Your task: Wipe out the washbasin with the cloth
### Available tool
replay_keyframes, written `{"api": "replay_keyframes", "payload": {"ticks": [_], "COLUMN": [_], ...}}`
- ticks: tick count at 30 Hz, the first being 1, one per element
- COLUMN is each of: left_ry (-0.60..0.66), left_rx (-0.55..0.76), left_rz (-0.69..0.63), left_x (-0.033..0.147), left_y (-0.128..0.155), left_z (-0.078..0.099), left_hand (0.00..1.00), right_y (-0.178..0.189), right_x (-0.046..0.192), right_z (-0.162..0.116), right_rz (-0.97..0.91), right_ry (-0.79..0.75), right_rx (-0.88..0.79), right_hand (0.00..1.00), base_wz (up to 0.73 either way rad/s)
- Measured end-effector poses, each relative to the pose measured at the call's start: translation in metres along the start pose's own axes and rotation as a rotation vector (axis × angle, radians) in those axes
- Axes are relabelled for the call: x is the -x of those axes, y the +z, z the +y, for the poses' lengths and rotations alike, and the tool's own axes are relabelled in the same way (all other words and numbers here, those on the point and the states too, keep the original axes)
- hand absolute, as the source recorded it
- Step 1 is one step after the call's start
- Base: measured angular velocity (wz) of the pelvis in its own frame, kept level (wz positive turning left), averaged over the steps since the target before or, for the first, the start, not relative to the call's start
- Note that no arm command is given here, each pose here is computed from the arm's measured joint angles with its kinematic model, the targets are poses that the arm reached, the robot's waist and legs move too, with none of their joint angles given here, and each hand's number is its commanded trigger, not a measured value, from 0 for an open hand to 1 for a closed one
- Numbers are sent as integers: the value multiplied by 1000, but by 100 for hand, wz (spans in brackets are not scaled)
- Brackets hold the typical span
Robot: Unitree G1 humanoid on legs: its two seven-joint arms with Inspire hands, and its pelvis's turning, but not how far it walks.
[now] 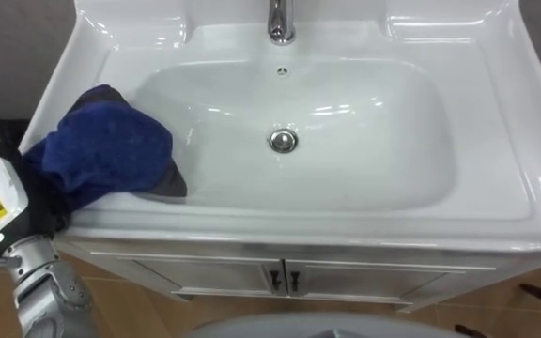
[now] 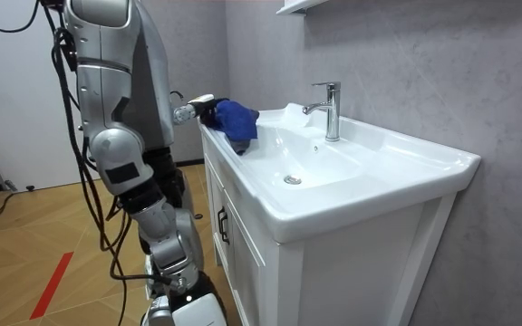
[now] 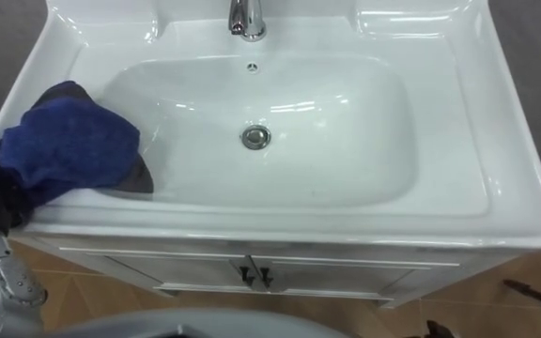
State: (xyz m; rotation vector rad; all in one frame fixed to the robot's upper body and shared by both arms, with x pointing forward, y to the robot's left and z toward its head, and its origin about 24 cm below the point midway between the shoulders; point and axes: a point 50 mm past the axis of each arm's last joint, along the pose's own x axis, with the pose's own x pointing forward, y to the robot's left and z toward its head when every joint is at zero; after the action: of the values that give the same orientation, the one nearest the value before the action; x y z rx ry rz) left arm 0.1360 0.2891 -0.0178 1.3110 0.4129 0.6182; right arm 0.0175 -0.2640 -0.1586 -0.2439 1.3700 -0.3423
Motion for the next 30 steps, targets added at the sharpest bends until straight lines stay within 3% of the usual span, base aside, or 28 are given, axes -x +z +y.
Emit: {"api": "replay_keyframes", "payload": {"ticks": [12, 16, 30], "left_ry": [20, 147, 380], "left_rx": [82, 148, 281], "left_rz": [-8, -86, -282], "left_x": [-5, -15, -31], "left_y": [7, 26, 67], "left_z": [5, 34, 86], "left_hand": [0, 0, 0], "right_y": [1, 2, 1], "right_x": [0, 0, 1], "right_z": [3, 3, 12], "right_rz": [-9, -26, -55], "right_ry": [44, 47, 69], "right_rx": [-51, -46, -92], "right_hand": [0, 0, 0], "base_wz": [3, 5, 1]}}
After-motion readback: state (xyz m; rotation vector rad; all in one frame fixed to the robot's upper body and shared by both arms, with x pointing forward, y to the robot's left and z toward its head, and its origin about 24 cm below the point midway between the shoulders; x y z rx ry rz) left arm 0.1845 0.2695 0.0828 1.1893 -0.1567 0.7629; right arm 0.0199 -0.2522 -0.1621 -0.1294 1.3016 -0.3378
